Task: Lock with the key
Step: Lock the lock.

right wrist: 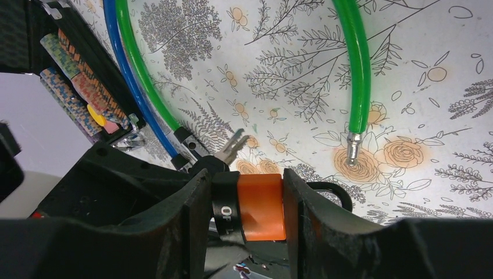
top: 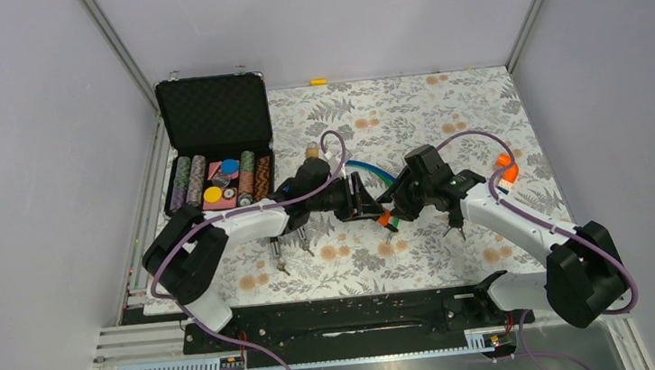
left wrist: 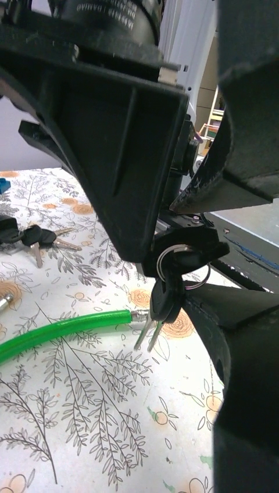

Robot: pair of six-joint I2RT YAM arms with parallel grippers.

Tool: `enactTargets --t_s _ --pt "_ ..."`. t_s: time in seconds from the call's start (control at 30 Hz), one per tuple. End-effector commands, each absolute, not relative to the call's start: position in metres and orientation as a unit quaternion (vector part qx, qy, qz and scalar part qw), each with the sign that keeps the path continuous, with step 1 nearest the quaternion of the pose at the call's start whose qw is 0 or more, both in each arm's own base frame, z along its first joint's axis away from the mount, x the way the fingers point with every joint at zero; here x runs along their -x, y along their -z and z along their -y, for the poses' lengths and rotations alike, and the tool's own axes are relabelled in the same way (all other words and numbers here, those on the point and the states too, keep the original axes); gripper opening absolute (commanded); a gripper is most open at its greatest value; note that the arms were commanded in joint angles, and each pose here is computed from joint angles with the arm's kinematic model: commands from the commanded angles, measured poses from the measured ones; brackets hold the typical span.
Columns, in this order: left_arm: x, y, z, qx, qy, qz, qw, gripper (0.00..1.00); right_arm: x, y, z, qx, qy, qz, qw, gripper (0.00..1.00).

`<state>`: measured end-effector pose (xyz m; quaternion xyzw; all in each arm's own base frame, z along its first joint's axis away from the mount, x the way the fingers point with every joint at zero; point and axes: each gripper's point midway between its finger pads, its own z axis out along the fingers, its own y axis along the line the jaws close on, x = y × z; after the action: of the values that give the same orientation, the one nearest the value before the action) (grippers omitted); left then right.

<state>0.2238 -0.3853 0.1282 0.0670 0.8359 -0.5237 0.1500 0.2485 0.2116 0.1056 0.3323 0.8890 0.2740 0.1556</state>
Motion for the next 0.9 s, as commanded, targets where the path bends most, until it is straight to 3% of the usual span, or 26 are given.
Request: enactTargets --t_s 0.0,0.2,0.27,0.37,0.5,0.57,0.7,0.87 --pt "-0.228 -0.151 0.399 -0.077 0.550 -0.817 0.156 0.43 -0.260 -0.135 -0.229 -0.329 -0.320 -0.874 0.163 0.21" --pt "-0.227 -0.149 0.399 -0.078 0.550 -0.818 0.150 0.21 -0.262 -0.133 -0.231 -0.329 -0.322 -0.873 0.162 0.21" --pt "-0.226 -0.152 0.399 -0.080 0.554 -0.815 0.147 0.00 -0.263 -0.134 -0.233 -0.324 -0.328 -0.872 0.166 0.23" --pt "-0.230 -0.169 0.392 -0.080 0.562 -0.806 0.165 0.00 -0.264 -0.136 -0.229 -0.305 -0.329 -0.874 0.185 0.37" --pt "-0.239 -0.191 0.380 -0.074 0.562 -0.802 0.186 0.00 -0.268 -0.152 -0.221 -0.254 -0.336 -0.872 0.248 0.74" --pt "-0.242 -0.198 0.375 -0.068 0.561 -0.803 0.189 0.00 -0.271 -0.166 -0.216 -0.213 -0.340 -0.866 0.297 0.88" --pt "-0.248 -0.214 0.363 -0.048 0.576 -0.794 0.188 0.00 -0.277 -0.195 -0.207 -0.103 -0.348 -0.835 0.414 0.95" --pt "-0.259 -0.240 0.345 -0.012 0.593 -0.782 0.192 0.00 -0.257 -0.237 -0.232 0.097 -0.403 -0.774 0.479 0.88"
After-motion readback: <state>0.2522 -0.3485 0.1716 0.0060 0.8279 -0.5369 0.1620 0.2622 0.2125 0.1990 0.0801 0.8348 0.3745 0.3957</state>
